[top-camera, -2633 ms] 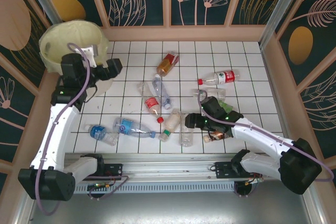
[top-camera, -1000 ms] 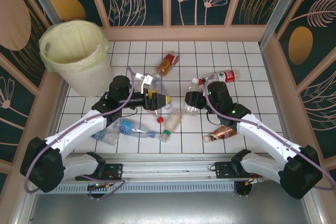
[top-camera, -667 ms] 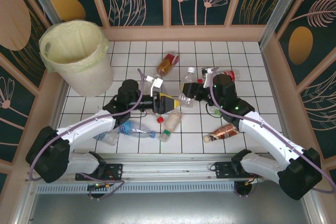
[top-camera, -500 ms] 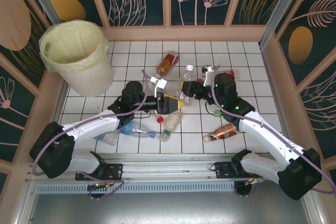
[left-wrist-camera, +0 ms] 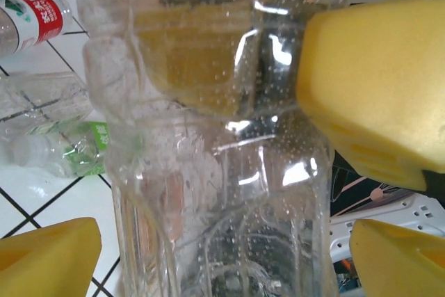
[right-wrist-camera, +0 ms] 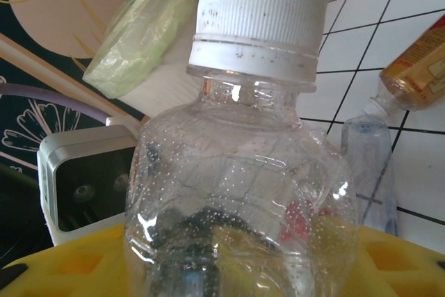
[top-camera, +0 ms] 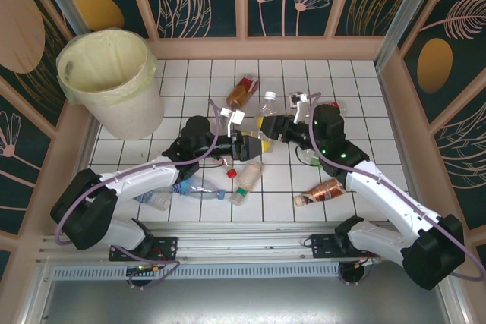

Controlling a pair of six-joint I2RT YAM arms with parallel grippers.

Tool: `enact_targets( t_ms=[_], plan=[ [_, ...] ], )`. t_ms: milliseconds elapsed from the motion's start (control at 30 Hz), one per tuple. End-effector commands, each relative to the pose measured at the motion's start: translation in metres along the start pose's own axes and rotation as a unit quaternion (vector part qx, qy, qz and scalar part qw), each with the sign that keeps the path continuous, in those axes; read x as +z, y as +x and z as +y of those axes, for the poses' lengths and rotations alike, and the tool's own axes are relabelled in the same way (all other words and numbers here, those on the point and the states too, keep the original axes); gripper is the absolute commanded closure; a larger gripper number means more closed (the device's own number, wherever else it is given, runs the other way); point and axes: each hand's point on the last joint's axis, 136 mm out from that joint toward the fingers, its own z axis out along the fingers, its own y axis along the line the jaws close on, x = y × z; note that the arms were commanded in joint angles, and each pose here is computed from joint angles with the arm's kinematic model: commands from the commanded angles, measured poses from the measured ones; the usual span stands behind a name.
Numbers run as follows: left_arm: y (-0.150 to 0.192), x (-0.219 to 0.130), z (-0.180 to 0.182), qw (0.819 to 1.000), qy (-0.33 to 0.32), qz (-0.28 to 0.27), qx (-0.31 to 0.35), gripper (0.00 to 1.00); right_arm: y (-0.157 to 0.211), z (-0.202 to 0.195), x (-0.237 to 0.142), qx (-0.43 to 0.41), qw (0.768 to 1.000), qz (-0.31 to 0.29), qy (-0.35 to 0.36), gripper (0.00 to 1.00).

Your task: Put the plastic bottles in the bin

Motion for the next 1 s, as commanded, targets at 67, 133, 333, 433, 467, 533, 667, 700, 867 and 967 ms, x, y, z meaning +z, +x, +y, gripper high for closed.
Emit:
enact_targets(
  t_ms=[67, 133, 333, 433, 467, 533, 667, 700, 867, 967],
  plan=[
    [-0.014, 0.007, -0.019, 0.999, 0.039, -0.014, 0.012, 0.17, -0.010, 0.016, -0.008, -0.014, 0.999, -0.019, -0.039, 0.42],
    [-0.014, 0.008, -0.021, 0.999, 0.047, -0.012, 0.005, 0.23, -0.010, 0.016, -0.008, -0.015, 0.999, -0.020, -0.040, 0.42],
    [-0.013, 0.008, -0.020, 0.999, 0.042, -0.005, 0.005, 0.34, -0.009, 0.016, -0.010, -0.019, 0.999, -0.022, -0.040, 0.42],
    [-0.013, 0.008, -0.019, 0.999, 0.039, -0.005, 0.005, 0.40, -0.008, 0.014, -0.011, -0.021, 0.999, -0.022, -0.035, 0.39],
    [-0.014, 0.008, -0.020, 0.999, 0.036, -0.006, 0.007, 0.41, -0.008, 0.015, -0.012, -0.022, 0.999, -0.023, -0.035, 0.38],
    [-0.015, 0.007, -0.016, 1.000, 0.024, -0.007, 0.009, 0.42, -0.008, 0.016, -0.013, -0.023, 0.999, -0.024, -0.036, 0.35],
    [-0.019, 0.008, -0.010, 1.000, -0.001, -0.008, 0.014, 0.44, -0.011, 0.021, -0.018, -0.025, 0.999, -0.027, -0.040, 0.22],
    [-0.021, 0.009, -0.010, 1.000, -0.007, -0.009, 0.017, 0.44, -0.012, 0.022, -0.019, -0.026, 0.998, -0.028, -0.041, 0.19],
    [-0.032, 0.008, 0.004, 0.998, -0.061, -0.006, 0.026, 0.44, -0.017, 0.026, -0.032, -0.042, 0.998, -0.039, -0.027, 0.06],
    [-0.045, 0.003, 0.016, 0.996, -0.088, -0.013, 0.021, 0.43, -0.023, 0.017, -0.043, -0.056, 0.997, -0.054, 0.001, 0.02]
  ],
)
